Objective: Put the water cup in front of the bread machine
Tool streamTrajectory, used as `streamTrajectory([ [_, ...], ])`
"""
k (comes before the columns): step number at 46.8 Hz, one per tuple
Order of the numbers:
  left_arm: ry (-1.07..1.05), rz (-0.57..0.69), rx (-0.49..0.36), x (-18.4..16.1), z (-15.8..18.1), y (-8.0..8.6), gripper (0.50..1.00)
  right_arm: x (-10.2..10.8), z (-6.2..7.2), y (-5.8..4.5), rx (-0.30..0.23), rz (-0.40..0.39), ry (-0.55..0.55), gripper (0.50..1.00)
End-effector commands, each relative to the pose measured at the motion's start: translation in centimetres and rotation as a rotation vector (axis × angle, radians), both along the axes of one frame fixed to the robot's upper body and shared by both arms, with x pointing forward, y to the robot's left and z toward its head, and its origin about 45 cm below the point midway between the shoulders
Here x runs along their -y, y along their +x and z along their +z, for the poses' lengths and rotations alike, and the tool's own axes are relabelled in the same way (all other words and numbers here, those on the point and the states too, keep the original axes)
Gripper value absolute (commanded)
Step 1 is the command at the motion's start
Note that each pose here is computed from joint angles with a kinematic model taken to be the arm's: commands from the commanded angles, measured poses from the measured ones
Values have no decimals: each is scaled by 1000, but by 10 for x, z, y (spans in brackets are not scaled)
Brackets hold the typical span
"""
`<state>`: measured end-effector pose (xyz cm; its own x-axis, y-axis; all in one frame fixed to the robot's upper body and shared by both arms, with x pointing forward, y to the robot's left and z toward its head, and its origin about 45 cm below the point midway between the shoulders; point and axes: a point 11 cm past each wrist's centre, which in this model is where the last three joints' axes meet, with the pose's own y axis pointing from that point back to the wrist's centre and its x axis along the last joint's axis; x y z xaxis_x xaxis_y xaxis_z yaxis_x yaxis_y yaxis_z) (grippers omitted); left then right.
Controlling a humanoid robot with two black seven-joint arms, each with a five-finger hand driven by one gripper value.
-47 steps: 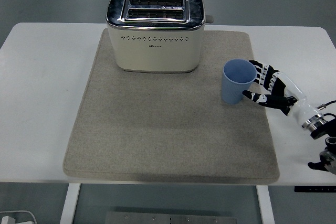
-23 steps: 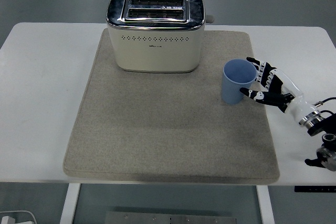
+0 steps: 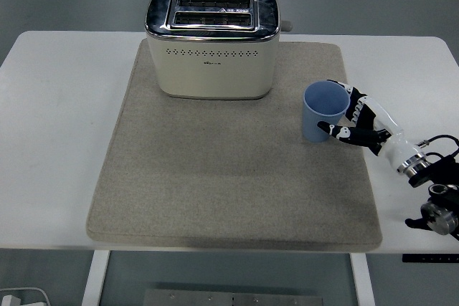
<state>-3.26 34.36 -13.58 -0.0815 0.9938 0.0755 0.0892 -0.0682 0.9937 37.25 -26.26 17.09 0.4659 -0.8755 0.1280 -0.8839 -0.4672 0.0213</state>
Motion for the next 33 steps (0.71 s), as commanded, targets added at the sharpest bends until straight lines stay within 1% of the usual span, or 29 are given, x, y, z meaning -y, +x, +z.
streamTrajectory([
  [1,-1,0,-1,0,0,0,1000,0,-1,1,0,-3,-1,915],
  [5,0,0,-1,0,0,0,1000,0,-2,2,-2,-6,-2,915],
  [12,0,0,1,0,0,0,1000,-9,-5,2,-6,1,11,915],
  [20,-1,0,-1,0,0,0,1000,-5,-8,4,-7,-17,2,911],
  [24,0,0,1,0,0,0,1000,-13,-9,5,-9,-8,15,895],
  [26,-1,0,1,0,0,0,1000,-13,-10,5,-9,-10,14,885],
  [27,0,0,-1,0,0,0,1000,-12,-10,5,-10,-10,14,871],
  [31,0,-1,-1,0,0,0,1000,-13,-10,5,-9,-11,15,840],
  [33,-1,0,1,0,0,0,1000,-14,-10,5,-9,-10,16,832],
])
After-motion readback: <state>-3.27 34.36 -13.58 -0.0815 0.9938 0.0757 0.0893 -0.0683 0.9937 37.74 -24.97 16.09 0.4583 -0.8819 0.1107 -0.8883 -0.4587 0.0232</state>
